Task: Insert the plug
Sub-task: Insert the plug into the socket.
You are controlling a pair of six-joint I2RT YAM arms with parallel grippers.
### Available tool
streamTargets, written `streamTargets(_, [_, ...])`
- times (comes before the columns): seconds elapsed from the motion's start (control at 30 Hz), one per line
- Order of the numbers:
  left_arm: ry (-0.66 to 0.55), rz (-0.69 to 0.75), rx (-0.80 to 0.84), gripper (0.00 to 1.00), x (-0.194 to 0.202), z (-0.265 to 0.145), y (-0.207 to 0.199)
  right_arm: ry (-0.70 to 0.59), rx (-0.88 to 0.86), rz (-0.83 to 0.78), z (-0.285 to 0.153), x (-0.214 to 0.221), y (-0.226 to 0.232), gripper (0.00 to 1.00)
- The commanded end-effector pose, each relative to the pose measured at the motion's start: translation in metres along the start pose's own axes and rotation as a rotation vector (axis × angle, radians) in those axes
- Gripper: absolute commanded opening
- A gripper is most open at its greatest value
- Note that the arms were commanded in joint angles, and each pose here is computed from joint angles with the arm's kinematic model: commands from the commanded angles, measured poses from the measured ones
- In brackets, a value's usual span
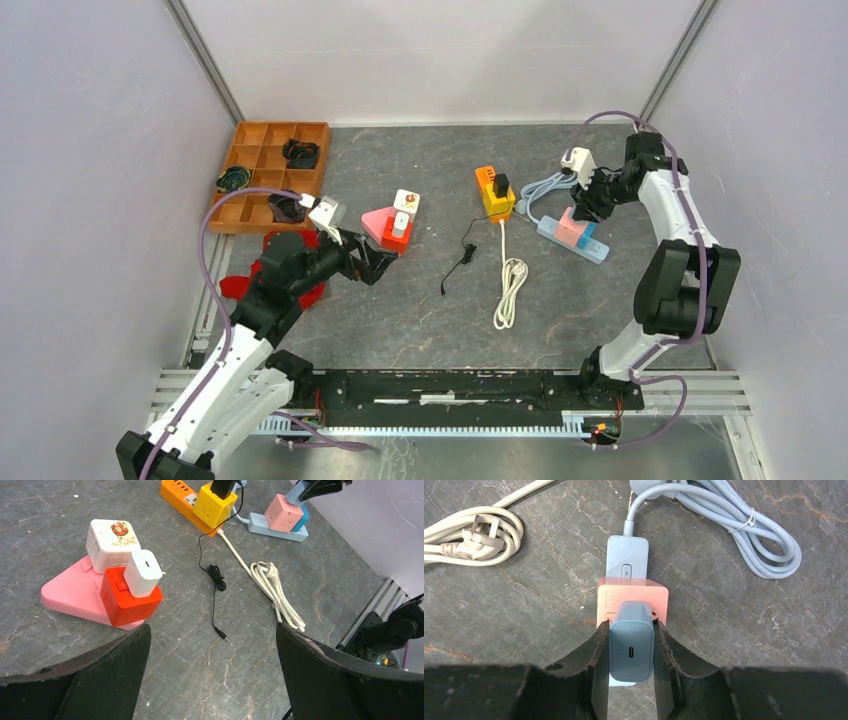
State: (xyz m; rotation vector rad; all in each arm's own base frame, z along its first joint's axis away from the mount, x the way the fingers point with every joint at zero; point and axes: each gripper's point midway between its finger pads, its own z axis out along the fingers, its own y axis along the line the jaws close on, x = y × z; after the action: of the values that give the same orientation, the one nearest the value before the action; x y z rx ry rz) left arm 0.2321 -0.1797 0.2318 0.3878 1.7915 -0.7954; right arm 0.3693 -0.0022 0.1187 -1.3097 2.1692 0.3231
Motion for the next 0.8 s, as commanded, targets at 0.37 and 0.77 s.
streamTargets(0.37, [0.018,-0.015,0.071,1.0,-0.008,0.01,-0.012,0.088,-0.191,0.08,0.038,0.068,0.049,0.0])
streamTargets(0.77, [0.042,-0.044,0.104,1.0,-0.004,0.014,-0.017,0.075,-0.179,0.149,0.039,0.081,0.044,0.0])
